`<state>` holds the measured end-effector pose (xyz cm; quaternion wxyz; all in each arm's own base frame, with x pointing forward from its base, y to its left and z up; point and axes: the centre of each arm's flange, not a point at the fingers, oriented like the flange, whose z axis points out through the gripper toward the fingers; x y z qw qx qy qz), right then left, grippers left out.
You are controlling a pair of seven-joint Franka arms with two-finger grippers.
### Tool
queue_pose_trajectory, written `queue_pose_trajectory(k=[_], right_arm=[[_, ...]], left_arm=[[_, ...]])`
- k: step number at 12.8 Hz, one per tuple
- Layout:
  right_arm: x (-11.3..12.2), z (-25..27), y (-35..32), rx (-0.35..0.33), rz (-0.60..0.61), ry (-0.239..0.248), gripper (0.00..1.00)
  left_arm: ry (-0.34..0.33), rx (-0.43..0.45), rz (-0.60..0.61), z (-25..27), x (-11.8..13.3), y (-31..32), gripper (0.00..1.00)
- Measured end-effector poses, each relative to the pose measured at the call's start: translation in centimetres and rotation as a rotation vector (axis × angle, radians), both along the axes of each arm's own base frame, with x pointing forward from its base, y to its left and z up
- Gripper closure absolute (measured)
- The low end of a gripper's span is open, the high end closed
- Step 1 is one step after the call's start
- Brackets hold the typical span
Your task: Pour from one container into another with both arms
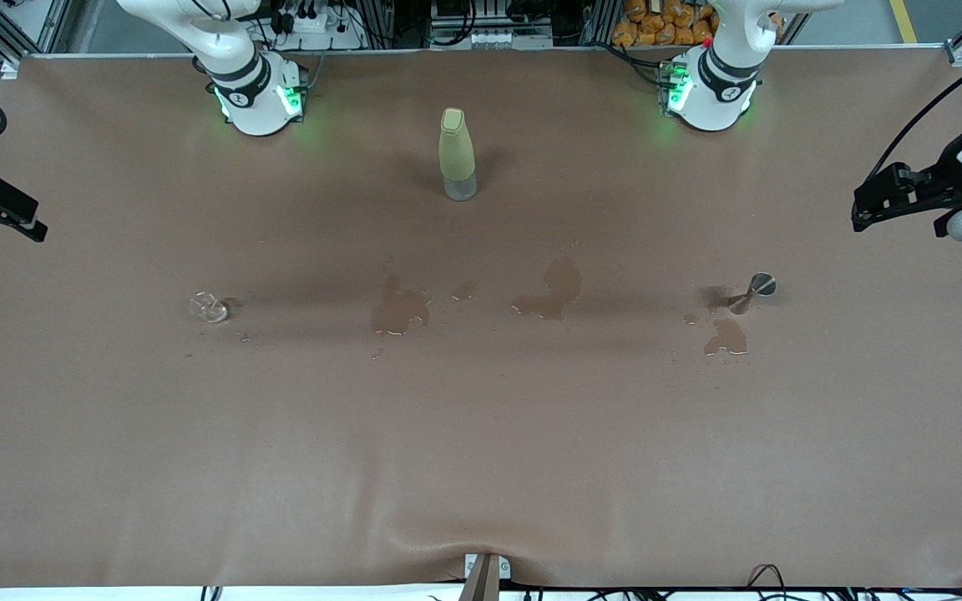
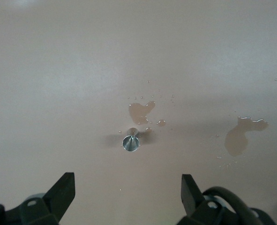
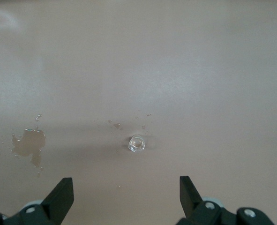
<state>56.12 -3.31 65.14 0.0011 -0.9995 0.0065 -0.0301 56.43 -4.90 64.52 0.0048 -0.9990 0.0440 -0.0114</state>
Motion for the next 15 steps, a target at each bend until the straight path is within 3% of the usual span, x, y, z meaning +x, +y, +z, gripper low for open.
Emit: queue_pose_trajectory(k=[11,15], right_arm=[[0.0,0.0,0.0,0.0,0.001,0.0,0.0],[0.0,0.1,0.0,0.0,0.001,-0.002,0.0]], left_arm=[[-0.01,-0.001,-0.015,0.5,-0.1,-0.8,0.0],[0.02,0.001,-0.067,-1.3,0.5,-3.8,0.0]])
